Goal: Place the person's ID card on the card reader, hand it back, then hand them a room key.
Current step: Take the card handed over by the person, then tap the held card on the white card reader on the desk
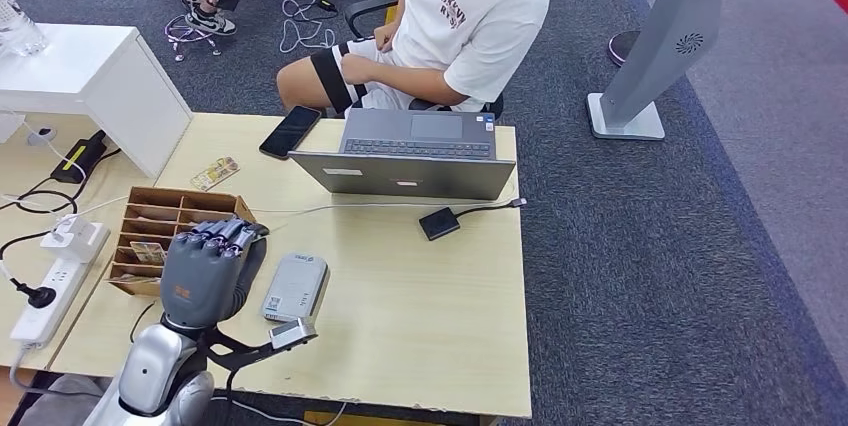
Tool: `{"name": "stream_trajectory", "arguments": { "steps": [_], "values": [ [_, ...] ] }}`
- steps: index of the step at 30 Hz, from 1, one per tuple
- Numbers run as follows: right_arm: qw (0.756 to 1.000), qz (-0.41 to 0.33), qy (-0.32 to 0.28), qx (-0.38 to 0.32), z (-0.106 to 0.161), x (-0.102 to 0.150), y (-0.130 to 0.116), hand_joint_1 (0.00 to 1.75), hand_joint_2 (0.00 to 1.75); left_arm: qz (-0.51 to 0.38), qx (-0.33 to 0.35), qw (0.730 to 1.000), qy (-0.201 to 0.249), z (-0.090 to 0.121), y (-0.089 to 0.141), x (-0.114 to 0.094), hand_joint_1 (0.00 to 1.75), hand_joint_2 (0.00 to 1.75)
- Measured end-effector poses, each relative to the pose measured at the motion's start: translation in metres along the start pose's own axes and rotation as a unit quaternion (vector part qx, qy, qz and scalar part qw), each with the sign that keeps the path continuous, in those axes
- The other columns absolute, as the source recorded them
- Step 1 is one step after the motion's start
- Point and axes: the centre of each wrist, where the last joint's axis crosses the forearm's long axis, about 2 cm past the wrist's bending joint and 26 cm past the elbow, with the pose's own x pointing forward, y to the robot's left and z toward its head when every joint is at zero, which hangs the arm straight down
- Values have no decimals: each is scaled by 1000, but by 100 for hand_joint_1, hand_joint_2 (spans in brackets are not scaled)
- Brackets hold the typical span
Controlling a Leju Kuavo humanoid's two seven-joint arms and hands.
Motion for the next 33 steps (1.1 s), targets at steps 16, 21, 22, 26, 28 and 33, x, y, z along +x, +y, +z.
{"name": "stream_trajectory", "arguments": {
  "steps": [16, 21, 22, 26, 28, 33],
  "values": [
    [1000, -11, 7, -9, 0, -1, 1, 0, 175, 16, -131, 991, 28, 16, -19, 16, 175, 175],
    [1000, -11, 8, -11, 0, -1, 1, 0, 175, 12, -172, 984, 45, 20, -24, 18, 175, 175],
    [1000, -11, 8, -12, 0, -1, 1, 0, 175, 12, -177, 983, 47, 21, -25, 19, 175, 175],
    [1000, -9, 10, -12, 0, -1, 1, 0, 175, 9, -203, 977, 60, 25, -30, 19, 175, 175],
    [1000, -9, 11, -13, 0, -1, 1, 0, 175, 8, -214, 975, 65, 29, -32, 19, 175, 175],
    [1000, -8, 12, -14, 0, -1, 1, 0, 175, 5, -239, 968, 71, 39, -39, 18, 175, 175]
  ]
}}
